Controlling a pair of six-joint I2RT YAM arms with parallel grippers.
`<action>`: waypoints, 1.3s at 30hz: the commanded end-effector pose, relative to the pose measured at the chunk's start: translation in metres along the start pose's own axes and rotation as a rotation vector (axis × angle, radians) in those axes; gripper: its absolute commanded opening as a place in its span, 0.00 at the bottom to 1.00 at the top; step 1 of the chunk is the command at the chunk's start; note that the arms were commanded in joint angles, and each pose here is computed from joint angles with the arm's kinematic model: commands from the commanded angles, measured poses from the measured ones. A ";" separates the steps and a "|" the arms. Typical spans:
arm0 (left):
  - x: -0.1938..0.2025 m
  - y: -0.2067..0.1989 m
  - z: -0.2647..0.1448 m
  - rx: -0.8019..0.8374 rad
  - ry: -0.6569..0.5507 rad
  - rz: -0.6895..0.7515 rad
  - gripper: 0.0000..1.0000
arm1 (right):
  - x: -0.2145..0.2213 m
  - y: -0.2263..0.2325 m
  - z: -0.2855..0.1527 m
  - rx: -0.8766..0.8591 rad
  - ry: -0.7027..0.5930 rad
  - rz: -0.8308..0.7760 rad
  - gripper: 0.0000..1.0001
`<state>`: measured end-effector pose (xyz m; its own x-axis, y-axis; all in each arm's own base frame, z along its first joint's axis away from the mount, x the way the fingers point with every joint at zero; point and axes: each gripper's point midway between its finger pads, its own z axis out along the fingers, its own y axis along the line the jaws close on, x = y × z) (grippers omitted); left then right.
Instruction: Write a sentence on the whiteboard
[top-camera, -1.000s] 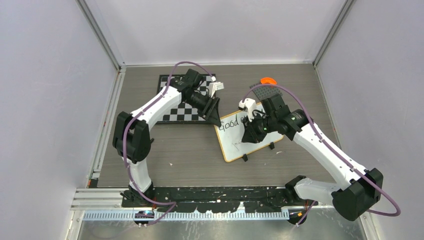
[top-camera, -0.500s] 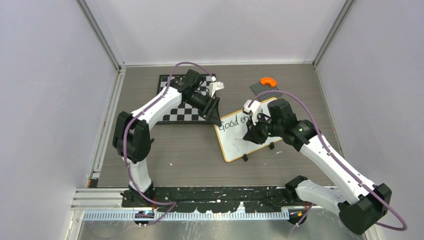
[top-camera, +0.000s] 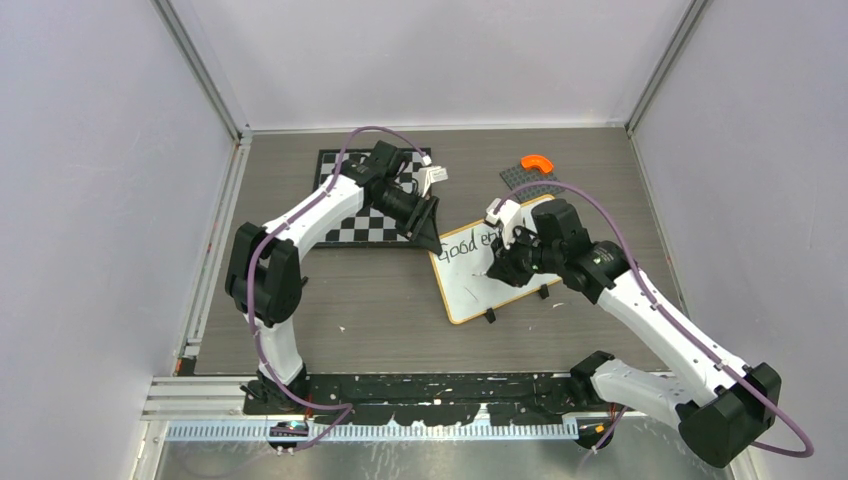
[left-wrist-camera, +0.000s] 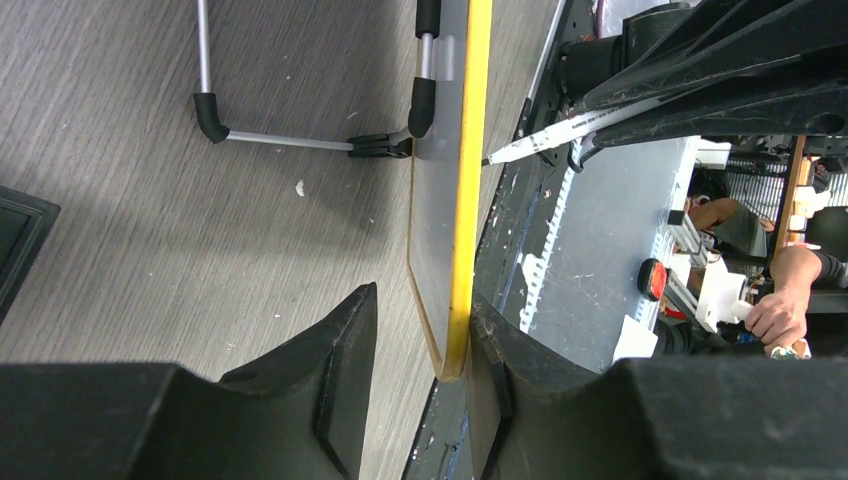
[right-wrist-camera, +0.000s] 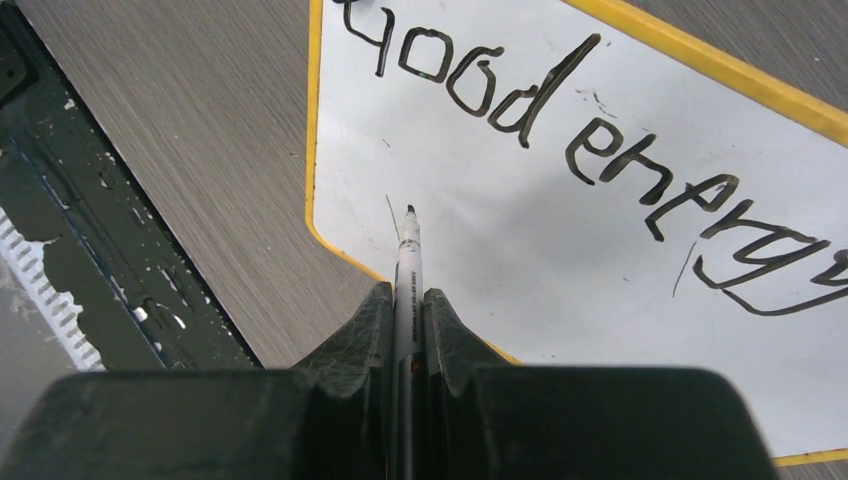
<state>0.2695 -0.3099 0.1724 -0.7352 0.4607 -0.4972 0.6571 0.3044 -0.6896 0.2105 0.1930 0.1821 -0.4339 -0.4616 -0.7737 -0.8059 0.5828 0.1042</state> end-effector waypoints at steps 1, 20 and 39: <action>-0.006 -0.007 -0.003 0.007 -0.023 0.033 0.37 | -0.012 -0.007 0.005 0.043 -0.036 -0.030 0.00; -0.005 -0.010 0.000 0.016 -0.015 0.037 0.35 | -0.023 -0.024 0.016 0.138 -0.047 -0.054 0.00; -0.003 -0.008 0.001 0.012 -0.008 0.036 0.27 | 0.004 -0.011 0.023 0.077 0.040 -0.093 0.00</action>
<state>0.2667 -0.3123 0.1723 -0.7307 0.4676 -0.4974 0.6603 0.2988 -0.6890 0.2310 0.2010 0.1668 -0.3993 -0.5169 -0.7572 -0.7929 0.6094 0.0021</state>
